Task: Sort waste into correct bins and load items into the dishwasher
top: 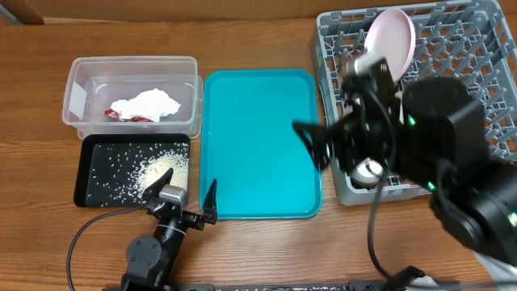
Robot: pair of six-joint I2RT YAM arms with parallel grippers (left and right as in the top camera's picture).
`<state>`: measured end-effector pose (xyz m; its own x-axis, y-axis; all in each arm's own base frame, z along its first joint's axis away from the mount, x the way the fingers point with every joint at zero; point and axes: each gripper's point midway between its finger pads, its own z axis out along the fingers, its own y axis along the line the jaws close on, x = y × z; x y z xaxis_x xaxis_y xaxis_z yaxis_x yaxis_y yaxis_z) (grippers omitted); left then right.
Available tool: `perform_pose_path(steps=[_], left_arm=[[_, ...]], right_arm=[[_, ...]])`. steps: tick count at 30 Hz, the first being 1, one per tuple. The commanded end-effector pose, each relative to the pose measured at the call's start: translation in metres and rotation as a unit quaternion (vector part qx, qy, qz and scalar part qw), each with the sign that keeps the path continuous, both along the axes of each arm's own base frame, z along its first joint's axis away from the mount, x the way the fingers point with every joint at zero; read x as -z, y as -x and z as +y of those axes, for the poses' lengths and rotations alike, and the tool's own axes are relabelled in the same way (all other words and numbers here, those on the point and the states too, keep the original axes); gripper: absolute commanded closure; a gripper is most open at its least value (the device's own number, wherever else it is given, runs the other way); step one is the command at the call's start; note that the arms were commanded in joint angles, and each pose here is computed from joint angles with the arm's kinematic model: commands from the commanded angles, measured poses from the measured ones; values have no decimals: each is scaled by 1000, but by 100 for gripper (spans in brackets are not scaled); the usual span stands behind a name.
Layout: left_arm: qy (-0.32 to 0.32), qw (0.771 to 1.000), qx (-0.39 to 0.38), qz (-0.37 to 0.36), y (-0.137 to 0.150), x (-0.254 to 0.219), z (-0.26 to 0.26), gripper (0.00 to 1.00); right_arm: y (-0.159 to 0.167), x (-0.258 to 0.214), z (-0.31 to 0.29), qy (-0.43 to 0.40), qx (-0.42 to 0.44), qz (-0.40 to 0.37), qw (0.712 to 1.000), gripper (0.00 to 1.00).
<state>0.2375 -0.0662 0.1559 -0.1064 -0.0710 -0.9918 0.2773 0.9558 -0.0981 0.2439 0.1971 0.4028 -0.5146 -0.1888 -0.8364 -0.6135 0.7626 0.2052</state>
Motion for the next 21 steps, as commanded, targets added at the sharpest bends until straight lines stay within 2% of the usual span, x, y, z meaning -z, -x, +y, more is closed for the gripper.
perform_pose_path(steps=[1,5,12,17,20,21], left_arm=[[-6,1000,4,-2,1,1,-2,0],[-6,1000,4,-2,1,1,-2,0],[-6,1000,4,-2,1,1,-2,0],[-5,1000,4,-2,1,1,-2,0],[-5,1000,4,-2,1,1,-2,0],[-6,1000,4,-2,1,1,-2,0]], right_arm=[[24,3,0,-7,-29,27,999,0],[48,-2,-33,0,3,20,1000,0],[78,-37,-109,-1,131,-94,987,0],[79,-35,-142,-10,210,-136,968,0],[71,-17,-159,-15,261,-154,953,0],[65,3,-166,-15,285,-156,946,0]])
